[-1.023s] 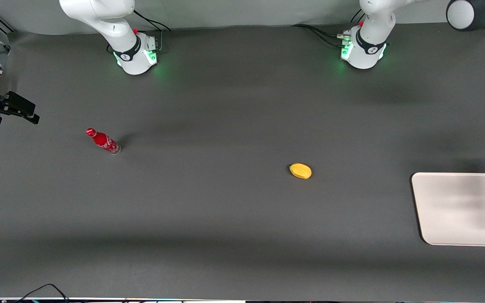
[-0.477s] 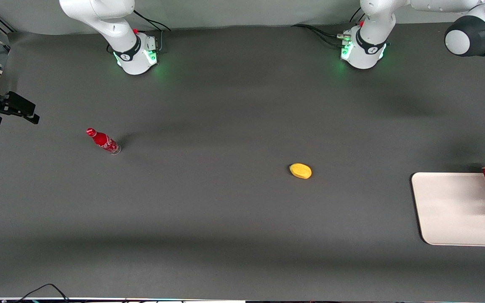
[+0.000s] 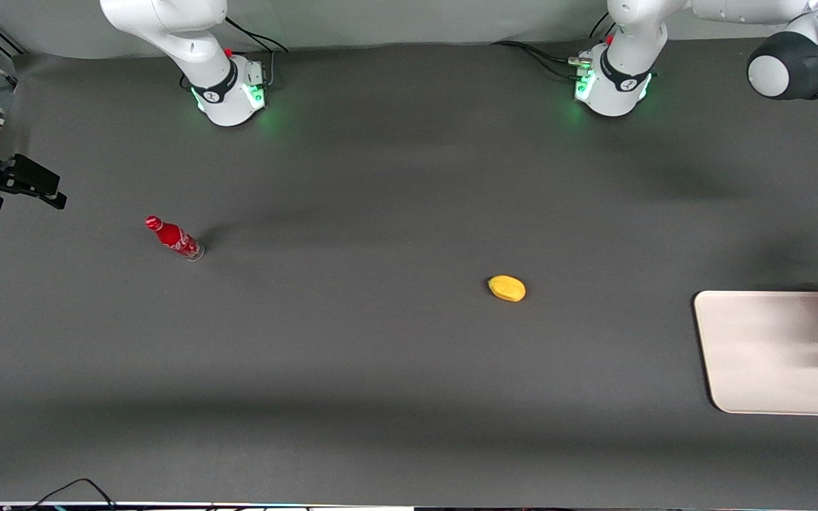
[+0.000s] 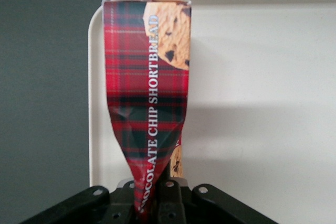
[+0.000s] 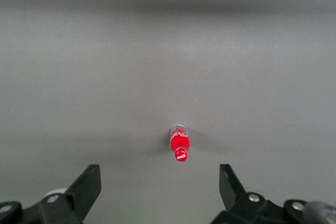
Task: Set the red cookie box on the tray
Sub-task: 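Lower the cookie box onto the tray and open the left gripper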
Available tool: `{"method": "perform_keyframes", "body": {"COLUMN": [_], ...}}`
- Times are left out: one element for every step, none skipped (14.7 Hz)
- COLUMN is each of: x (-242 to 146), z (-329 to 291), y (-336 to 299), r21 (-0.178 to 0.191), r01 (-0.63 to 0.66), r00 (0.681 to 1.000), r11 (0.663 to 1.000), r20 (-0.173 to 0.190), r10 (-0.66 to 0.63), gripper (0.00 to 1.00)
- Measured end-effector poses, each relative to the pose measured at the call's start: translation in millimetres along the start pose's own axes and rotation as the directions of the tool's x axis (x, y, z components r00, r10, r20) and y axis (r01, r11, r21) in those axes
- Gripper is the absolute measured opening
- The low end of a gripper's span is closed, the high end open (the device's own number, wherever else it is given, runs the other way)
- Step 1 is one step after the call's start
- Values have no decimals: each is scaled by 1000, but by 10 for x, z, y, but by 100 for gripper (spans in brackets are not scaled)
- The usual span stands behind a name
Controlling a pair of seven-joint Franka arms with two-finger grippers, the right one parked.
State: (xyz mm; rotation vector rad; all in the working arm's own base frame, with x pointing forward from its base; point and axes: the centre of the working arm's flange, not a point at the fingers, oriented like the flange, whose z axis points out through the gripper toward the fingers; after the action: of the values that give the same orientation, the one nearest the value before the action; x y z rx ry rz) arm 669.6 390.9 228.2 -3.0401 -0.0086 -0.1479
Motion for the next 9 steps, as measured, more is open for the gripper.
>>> {"method": "perform_keyframes", "body": {"x": [3,4,2,-1,-5,-7,-4,9,36], "z": [14,15,21,25,24,23,14,-27,-110], "y": [4,6,5,0,-8,-12,-13,-19,-30], "r21": [0,1,0,1,2,2,2,2,2], "r01": [-3,-6,-7,-6,-5,-4,-3,-1,2], "r00": [1000,1000,1000,1000,1000,1000,1000,1000,1000], "r11": [1000,1000,1000,1000,1000,1000,1000,1000,1000], "r20": [0,0,0,1,1,0,-2,-9,-21], "r10": [3,6,7,6,5,4,3,1,-2], "gripper": [8,9,18,27,37,47,57,69,78]}}
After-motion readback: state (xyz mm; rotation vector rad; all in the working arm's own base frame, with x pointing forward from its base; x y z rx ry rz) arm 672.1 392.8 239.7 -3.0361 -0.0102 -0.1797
